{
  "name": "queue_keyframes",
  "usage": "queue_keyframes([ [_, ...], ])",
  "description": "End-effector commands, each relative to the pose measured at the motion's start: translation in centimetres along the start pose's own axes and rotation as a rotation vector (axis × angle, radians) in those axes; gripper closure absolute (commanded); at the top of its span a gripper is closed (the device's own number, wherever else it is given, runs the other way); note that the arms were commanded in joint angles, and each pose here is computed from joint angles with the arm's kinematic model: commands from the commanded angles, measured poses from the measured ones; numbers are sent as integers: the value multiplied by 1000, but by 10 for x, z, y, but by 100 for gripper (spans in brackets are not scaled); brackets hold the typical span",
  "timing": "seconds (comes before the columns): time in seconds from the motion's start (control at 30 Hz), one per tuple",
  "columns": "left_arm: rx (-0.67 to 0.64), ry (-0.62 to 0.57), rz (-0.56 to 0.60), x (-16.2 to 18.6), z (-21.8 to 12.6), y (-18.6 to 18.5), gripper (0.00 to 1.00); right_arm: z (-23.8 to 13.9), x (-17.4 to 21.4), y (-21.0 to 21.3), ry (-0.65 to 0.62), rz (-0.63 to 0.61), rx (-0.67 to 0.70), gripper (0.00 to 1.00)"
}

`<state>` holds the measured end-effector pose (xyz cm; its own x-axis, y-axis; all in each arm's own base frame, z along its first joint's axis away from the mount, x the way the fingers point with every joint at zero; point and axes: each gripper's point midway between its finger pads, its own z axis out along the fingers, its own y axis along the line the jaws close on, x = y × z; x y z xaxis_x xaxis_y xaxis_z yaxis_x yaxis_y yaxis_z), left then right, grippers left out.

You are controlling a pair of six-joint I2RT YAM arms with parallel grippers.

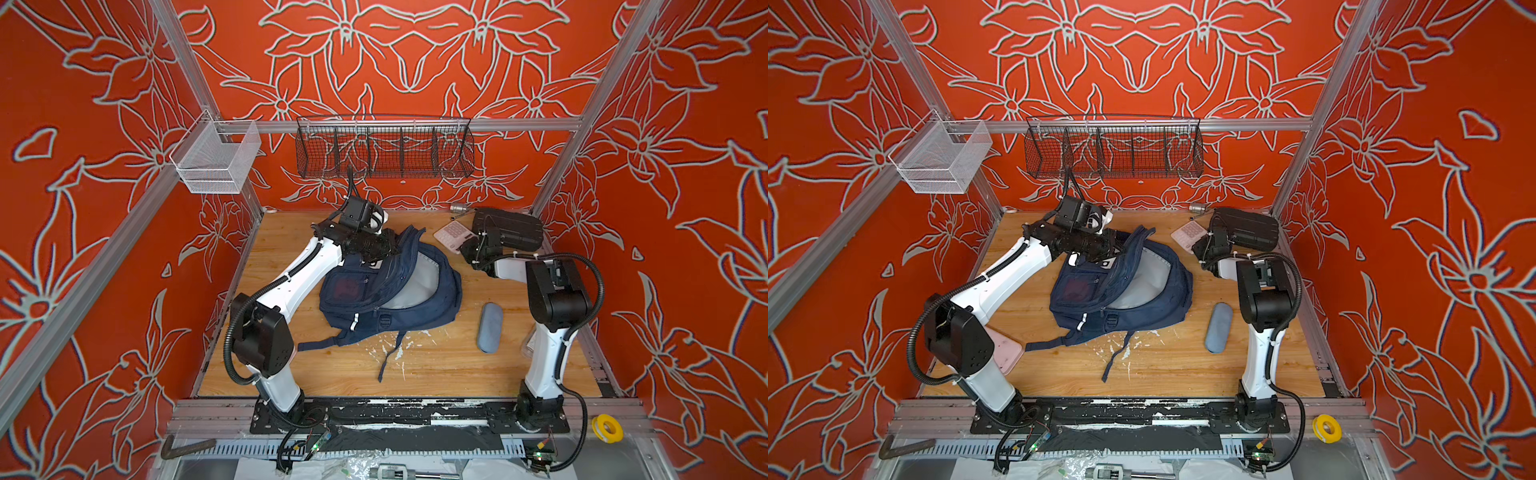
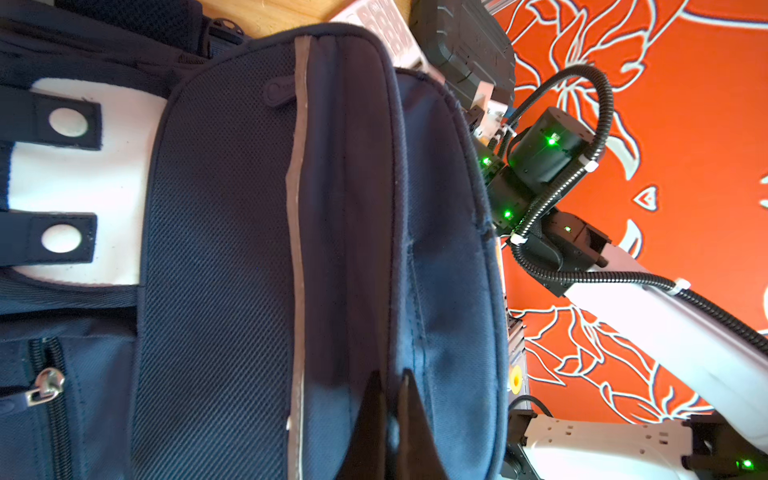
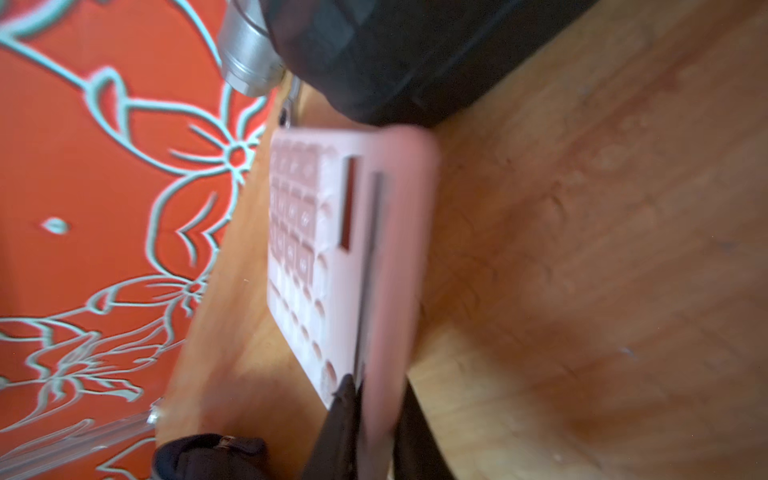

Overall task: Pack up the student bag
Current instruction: 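Grasp the pink calculator with the right gripper, then carry the calculator into the open backpack with the right gripper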

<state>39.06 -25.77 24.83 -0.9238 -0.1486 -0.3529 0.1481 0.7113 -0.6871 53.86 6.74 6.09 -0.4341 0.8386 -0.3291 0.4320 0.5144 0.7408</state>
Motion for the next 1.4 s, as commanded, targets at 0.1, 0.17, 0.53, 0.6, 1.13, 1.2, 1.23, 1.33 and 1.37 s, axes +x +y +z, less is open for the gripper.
queue_keyframes([
  [0.1,-20,-38,42,-9,-8,-3,100,-13,-11,22,-39,-29,-93,97],
  [0.17,-22,-42,46,-9,-10,-3,100,-30,-18,42,-53,-72,-130,98],
  [0.53,-7,-103,111,-16,-21,-14,100,-173,-19,89,27,-289,-153,100],
  [0.6,-7,-104,127,-17,-21,-18,100,-199,2,85,124,-323,-158,100],
  [1.13,-28,-110,258,0,-16,-50,100,-244,176,81,562,-396,-216,100],
  [1.2,-25,-109,266,4,-15,-54,100,-234,191,89,592,-413,-230,99],
  [1.23,-26,-110,264,6,-15,-54,100,-228,199,94,608,-419,-240,98],
  [1.33,-22,-115,252,9,-14,-55,100,-211,218,106,648,-456,-254,88],
  [1.37,-19,-118,248,9,-15,-55,100,-207,222,108,662,-465,-254,80],
])
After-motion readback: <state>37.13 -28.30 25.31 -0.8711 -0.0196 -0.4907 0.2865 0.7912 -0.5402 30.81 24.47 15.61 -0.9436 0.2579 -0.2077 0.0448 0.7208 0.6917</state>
